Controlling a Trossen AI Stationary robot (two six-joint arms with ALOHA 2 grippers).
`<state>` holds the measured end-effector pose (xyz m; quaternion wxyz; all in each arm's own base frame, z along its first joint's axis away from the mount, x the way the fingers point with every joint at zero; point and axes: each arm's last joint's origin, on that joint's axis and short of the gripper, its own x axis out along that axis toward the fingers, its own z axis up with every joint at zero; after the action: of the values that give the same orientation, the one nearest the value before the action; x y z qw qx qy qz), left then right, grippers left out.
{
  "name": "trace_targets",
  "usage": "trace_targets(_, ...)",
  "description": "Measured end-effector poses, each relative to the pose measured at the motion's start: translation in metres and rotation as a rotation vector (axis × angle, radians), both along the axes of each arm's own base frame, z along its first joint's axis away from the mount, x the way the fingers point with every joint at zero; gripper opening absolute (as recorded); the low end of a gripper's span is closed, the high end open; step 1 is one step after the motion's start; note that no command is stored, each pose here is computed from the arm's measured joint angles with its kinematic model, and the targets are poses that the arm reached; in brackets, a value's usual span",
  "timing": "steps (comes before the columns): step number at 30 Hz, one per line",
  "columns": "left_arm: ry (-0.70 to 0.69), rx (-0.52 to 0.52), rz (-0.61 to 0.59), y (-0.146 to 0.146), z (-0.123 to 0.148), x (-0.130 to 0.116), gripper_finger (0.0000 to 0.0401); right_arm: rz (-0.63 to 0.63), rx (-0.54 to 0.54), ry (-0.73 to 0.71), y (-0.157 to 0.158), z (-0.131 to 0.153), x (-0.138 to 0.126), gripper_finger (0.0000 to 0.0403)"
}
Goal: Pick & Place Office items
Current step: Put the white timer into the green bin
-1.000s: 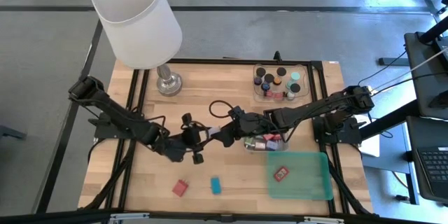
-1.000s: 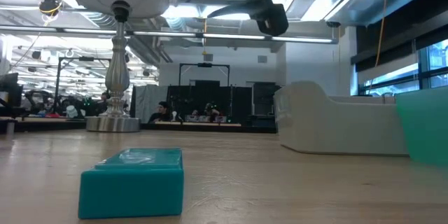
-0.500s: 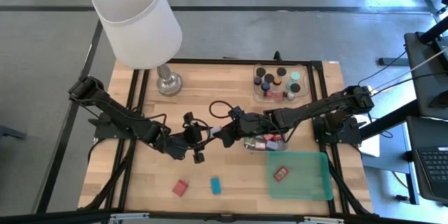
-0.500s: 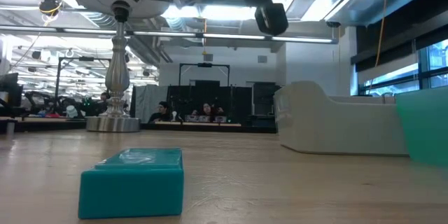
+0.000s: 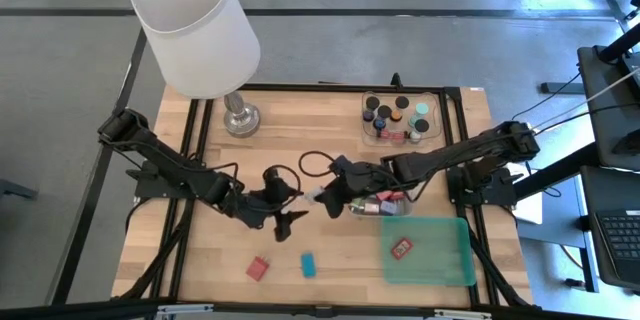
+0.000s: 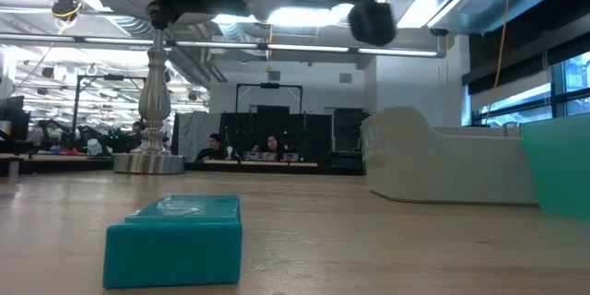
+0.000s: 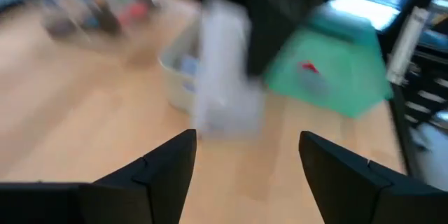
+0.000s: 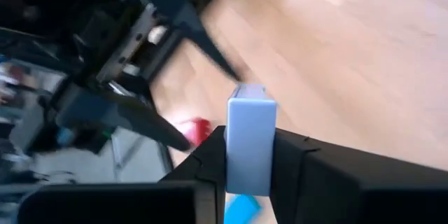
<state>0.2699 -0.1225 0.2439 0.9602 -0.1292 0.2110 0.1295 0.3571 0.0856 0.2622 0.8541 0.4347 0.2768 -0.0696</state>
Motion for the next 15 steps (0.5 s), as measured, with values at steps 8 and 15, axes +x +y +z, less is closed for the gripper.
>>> trace_targets(8, 0.133, -0.212, -0.033, -0.002, -0.011, -0.006, 0.0251, 0.159, -0.038, 0.212, 0.028, 0.022, -0.058, 0.0066)
trace_targets(15, 0.181, -0.316, -0.041, -0.006, -0.014, -0.01, 0.0251, 0.279, 0.037, 0.466, 0.072, 0.019, -0.109, 0.0066)
